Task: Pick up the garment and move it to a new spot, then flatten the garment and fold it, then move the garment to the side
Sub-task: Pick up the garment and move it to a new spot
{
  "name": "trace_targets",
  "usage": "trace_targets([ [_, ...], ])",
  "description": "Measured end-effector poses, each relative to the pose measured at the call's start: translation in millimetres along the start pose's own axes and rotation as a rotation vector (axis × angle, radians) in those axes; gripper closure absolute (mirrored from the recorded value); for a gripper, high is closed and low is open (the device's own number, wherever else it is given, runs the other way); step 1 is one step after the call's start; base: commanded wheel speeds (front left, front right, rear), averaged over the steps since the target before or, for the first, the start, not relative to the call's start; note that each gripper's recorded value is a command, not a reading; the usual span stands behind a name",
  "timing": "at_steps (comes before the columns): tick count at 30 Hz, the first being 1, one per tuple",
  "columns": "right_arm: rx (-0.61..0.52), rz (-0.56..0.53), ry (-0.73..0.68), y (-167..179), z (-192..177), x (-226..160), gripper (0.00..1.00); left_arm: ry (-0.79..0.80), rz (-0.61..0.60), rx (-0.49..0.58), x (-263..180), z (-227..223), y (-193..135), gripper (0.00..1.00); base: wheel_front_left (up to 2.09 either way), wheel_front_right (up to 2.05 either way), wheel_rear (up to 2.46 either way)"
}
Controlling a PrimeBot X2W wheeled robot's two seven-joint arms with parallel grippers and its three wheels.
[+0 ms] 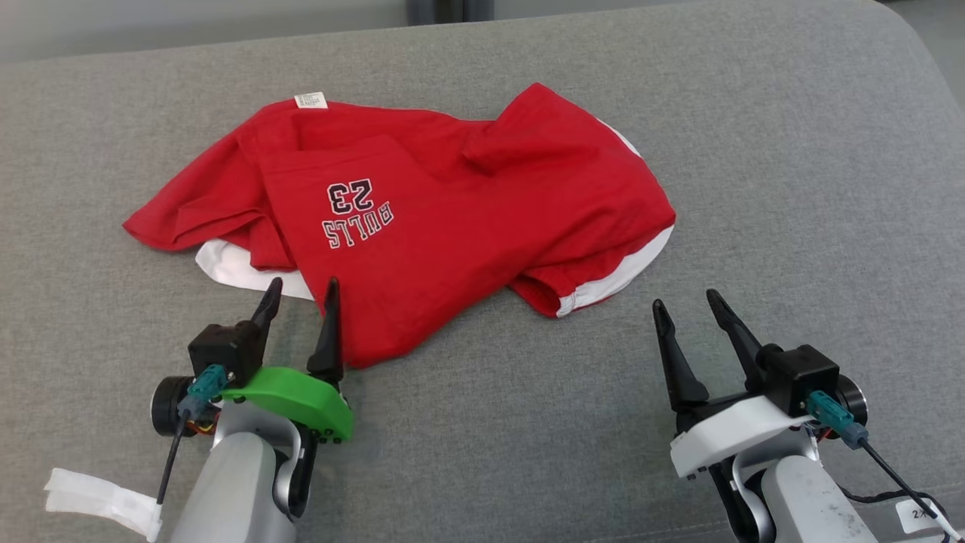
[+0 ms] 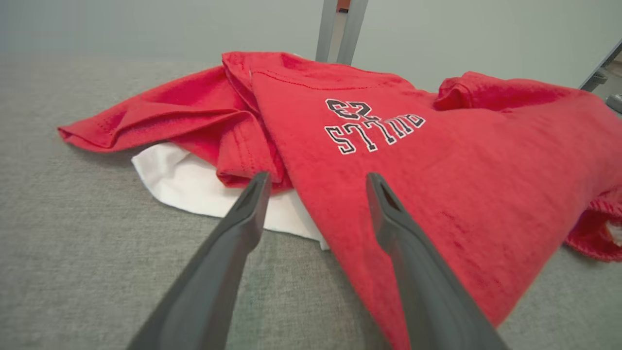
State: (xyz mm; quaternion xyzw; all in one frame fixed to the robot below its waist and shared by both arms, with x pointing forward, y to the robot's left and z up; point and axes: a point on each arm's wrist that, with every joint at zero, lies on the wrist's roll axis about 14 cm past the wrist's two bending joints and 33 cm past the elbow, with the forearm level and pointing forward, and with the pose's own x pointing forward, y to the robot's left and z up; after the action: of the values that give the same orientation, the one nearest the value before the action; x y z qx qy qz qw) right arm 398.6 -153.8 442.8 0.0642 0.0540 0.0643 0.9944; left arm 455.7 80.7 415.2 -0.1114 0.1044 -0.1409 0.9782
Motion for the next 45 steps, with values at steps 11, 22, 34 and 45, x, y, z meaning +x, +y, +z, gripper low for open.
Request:
trace_targets([
  [11, 0.003, -0.035, 0.034, -13.2, -12.4, 5.0, 0.0, 0.026, 0.089, 0.021, 19.8, -11.2, 25.4, 0.0, 0.0, 0.0, 0.0],
  [22, 0.011, -0.031, 0.063, -13.5, -23.7, 12.0, 0.0, 0.056, 0.17, 0.046, 39.1, -18.2, 54.0, 0.0, 0.0, 0.0, 0.0],
  [34, 0.01, -0.062, 0.068, -23.3, -23.8, 7.6, 0.0, 0.13, 0.187, 0.031, 46.0, -39.9, 59.0, 1.0, 0.0, 0.0, 0.0],
  [45, 0.022, -0.085, 0.024, -25.5, -6.5, -14.1, 0.0, -0.008, 0.089, 0.113, 40.6, 19.5, 37.2, 1.0, 0.0, 0.0, 0.0],
])
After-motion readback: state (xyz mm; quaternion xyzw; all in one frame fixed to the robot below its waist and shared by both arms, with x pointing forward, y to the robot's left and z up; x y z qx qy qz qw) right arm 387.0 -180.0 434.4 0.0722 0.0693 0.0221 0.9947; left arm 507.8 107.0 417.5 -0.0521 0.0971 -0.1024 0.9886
